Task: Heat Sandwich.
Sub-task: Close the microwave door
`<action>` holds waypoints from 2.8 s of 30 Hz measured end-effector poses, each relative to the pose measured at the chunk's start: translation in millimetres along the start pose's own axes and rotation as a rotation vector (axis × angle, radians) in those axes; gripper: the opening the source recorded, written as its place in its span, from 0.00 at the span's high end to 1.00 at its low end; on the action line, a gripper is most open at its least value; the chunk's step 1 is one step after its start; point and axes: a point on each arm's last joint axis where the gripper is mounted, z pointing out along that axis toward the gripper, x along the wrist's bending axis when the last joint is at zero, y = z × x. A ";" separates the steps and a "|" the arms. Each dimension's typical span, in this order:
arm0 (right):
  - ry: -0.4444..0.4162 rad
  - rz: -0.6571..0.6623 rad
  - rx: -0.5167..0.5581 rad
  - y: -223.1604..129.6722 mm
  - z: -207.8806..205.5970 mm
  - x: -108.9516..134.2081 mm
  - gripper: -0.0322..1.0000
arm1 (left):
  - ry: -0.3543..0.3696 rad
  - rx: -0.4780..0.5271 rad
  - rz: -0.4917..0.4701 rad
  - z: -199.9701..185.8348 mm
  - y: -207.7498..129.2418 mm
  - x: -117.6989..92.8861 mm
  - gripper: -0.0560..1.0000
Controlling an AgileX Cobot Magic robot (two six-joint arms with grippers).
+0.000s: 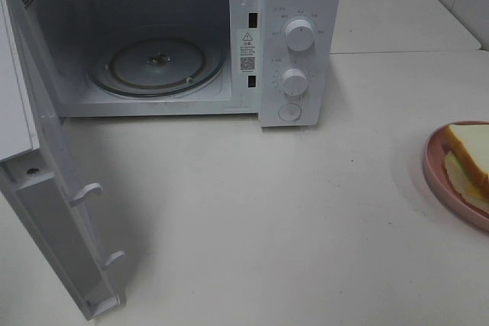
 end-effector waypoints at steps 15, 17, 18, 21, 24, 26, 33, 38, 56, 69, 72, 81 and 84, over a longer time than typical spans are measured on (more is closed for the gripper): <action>-0.012 0.000 -0.253 -35.7 -5.5 1.8 0.37 | 0.000 0.000 0.000 0.0 0.0 0.0 0.41; -0.013 0.000 -0.257 -37.3 -4.7 1.8 0.37 | 0.000 0.000 0.000 0.0 0.0 0.0 0.41; -0.014 0.000 -0.278 -40.7 -2.9 2.0 0.37 | 0.000 0.000 0.000 0.0 0.0 0.0 0.41; -0.014 0.000 -0.291 -41.6 -1.5 2.0 0.37 | 0.000 0.000 0.000 0.0 0.0 0.0 0.41; -0.015 0.001 -0.305 -41.4 -1.0 2.0 0.37 | 0.000 0.000 0.000 0.0 0.0 0.0 0.41; -0.015 0.001 -0.305 -41.4 -1.0 2.0 0.37 | 0.000 0.000 0.000 0.0 0.0 0.0 0.41; -0.015 0.001 -0.306 -41.3 -1.0 2.0 0.37 | 0.000 0.000 0.000 0.0 0.0 0.0 0.41; -0.015 0.001 -0.303 -41.7 -0.2 2.0 0.37 | 0.000 0.000 0.000 0.0 0.0 0.0 0.41; -0.014 0.008 -0.303 -41.7 -0.2 2.0 0.38 | 0.000 0.000 0.000 0.0 0.0 0.0 0.41; -0.014 0.008 -0.303 -41.7 -0.2 2.0 0.38 | 0.000 0.000 0.000 0.0 0.0 0.0 0.41; -0.014 0.008 -0.303 -41.7 -0.2 2.0 0.38 | 0.000 0.000 0.000 0.0 0.0 0.0 0.41; -0.014 0.008 -0.303 -41.7 -0.2 2.0 0.38 | 0.000 0.000 0.000 0.0 0.0 0.0 0.41; -0.014 0.008 -0.303 -41.7 -0.2 2.0 0.38 | 0.000 0.000 0.000 0.0 0.0 0.0 0.39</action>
